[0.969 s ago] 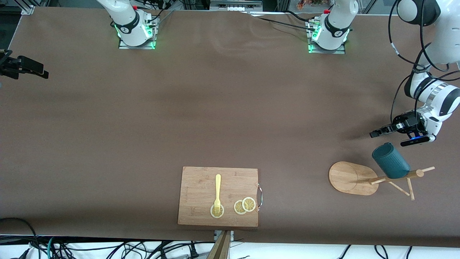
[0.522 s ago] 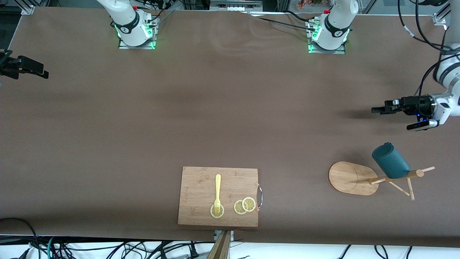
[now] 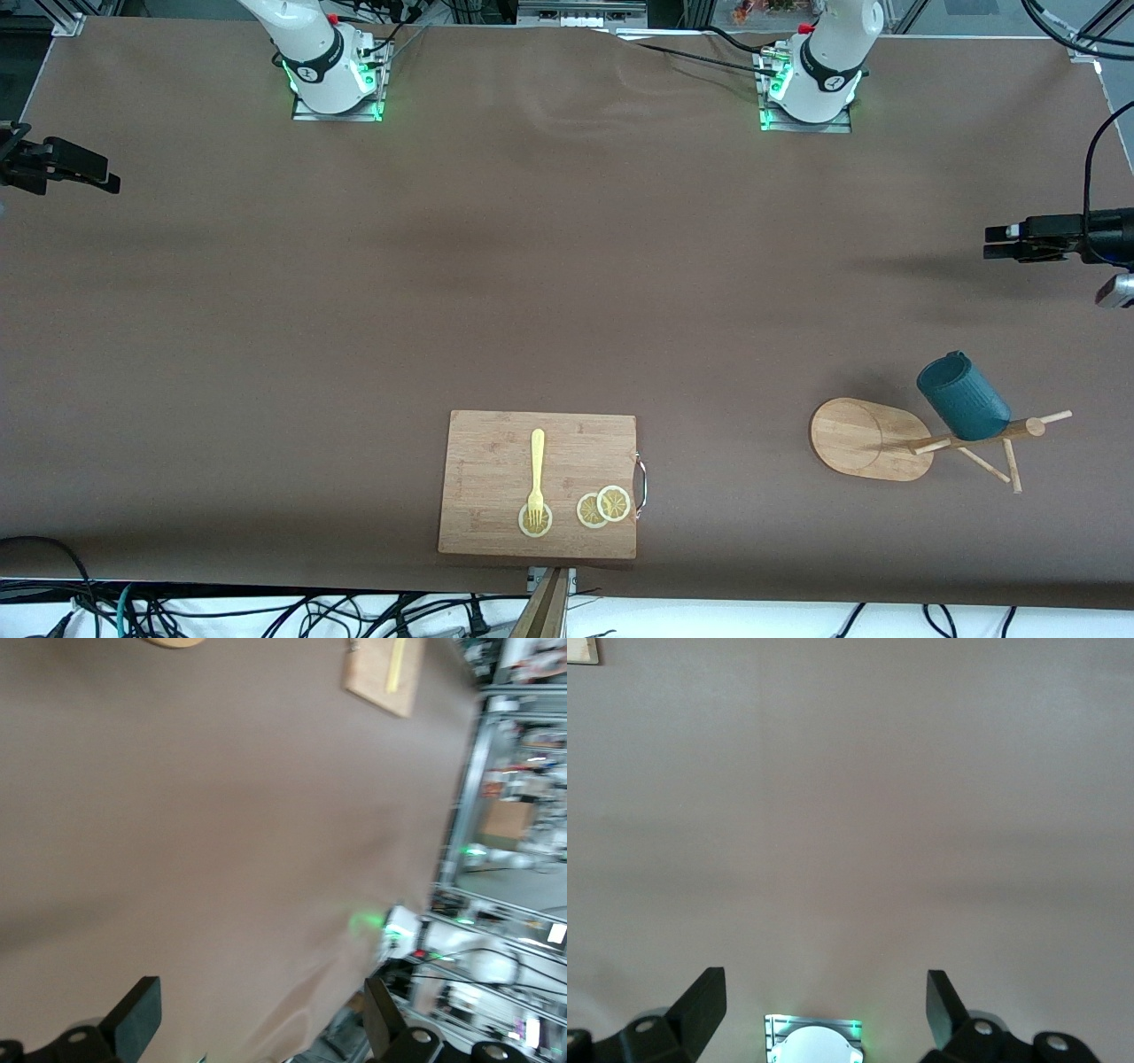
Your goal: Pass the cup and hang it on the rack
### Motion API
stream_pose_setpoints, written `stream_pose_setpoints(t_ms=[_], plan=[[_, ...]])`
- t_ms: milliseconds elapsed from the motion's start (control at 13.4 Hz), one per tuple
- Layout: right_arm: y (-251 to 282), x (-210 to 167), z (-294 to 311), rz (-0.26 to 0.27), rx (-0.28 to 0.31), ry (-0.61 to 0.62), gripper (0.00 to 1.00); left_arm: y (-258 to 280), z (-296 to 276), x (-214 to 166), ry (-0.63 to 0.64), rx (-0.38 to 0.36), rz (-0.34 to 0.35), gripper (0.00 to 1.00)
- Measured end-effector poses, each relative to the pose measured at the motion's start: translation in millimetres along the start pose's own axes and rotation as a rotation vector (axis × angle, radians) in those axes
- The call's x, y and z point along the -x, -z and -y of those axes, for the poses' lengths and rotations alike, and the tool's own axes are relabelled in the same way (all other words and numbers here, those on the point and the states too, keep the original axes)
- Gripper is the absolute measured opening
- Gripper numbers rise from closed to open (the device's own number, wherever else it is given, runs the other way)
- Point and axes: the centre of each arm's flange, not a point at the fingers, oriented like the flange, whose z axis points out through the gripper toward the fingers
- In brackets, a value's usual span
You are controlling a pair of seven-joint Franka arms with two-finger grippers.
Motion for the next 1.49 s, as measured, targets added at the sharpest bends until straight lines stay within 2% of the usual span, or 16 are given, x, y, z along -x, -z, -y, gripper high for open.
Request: stream_pose_setpoints(t_ms=[298,522,671,895,1119,1342,1492], plan=[[0,0,0,0.001,0.0,0.0,1.0,-9,-107,-34,0.075,-0.361,0.047,1.0],[0,0,0,0.001,0.0,0.0,1.0,-13,-174,-55,0.012,-0.6,0.038,1.0],[0,0,0,0.001,0.0,0.0,1.0,-13,-208,-65,-0.055,-0.706,0.006,1.0],[0,0,0,0.001,0.0,0.0,1.0,5,-240,-69,-0.111,-0.766,-0.079,1.0],[0,0,0,0.001,-0.001,0.0,1.0,26,-277,-50,-0.151,-0.797,-0.136,1.0],[0,0,0,0.001,-0.001,0.0,1.0,32,-297,-22,-0.108,-0.809,-0.11,1.0],[0,0,0,0.001,-0.001,0.0,1.0,26,-297,-18,-0.044,-0.799,-0.089,1.0]])
